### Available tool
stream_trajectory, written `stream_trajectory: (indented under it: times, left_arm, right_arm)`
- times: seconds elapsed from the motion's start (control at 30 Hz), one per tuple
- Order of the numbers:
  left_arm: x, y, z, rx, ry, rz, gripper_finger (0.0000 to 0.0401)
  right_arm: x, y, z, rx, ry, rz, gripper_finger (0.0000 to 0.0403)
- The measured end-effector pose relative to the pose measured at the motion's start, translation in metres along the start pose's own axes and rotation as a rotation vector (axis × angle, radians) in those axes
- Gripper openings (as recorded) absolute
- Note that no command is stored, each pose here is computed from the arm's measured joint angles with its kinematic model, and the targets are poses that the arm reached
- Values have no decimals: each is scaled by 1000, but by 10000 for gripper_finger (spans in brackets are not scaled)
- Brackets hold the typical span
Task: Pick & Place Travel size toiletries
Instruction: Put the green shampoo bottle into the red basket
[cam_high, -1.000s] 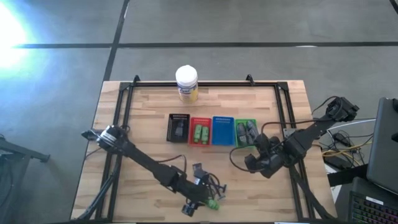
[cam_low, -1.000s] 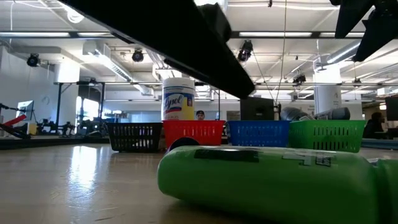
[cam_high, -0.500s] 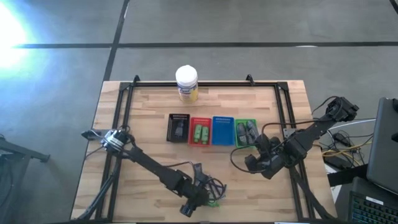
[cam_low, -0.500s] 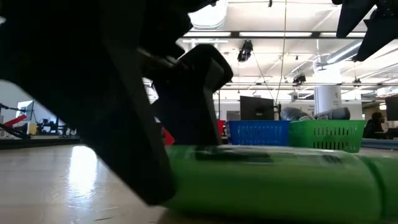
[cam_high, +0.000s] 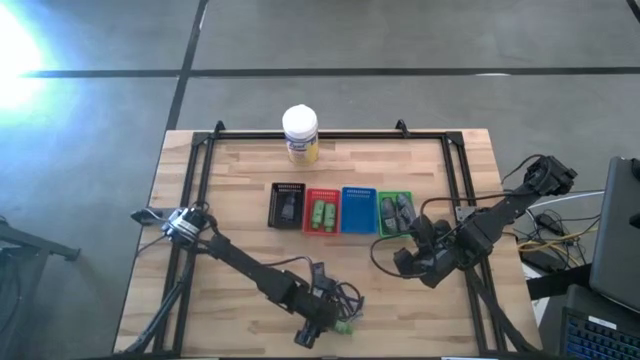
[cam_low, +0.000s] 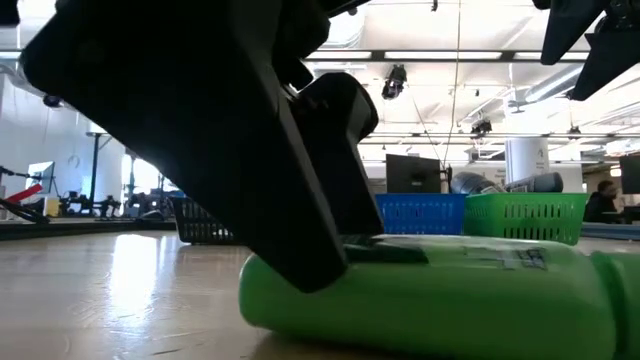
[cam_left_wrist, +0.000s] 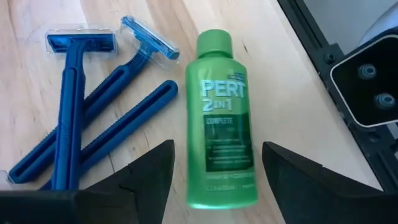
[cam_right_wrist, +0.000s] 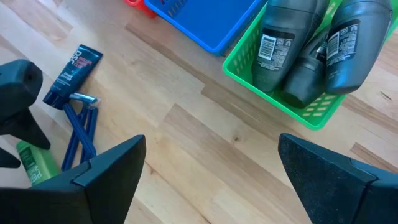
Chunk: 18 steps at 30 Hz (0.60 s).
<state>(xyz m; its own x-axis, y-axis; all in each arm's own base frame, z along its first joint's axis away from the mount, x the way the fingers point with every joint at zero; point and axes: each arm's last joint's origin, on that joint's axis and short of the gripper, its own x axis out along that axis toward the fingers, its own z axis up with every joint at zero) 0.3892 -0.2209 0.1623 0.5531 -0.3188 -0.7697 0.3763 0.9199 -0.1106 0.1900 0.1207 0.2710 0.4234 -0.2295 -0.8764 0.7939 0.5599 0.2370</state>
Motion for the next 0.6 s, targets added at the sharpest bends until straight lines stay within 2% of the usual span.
stream_trajectory:
  times: [0.13, 0.33, 0.47, 0.6]
  left_arm:
    - [1, 1, -1, 9, 6, 1, 241]
    - [4, 3, -11, 4, 38, 6, 198]
    - [4, 3, -14, -47, 42, 9, 172]
    - [1, 2, -12, -103, 50, 11, 169]
  right_arm:
    - [0, 0, 0, 0, 0, 0, 364]
    - [0, 0, 0, 0, 0, 0, 364]
    - [0, 0, 0, 0, 0, 0, 364]
    - [0, 0, 0, 0, 0, -1, 364]
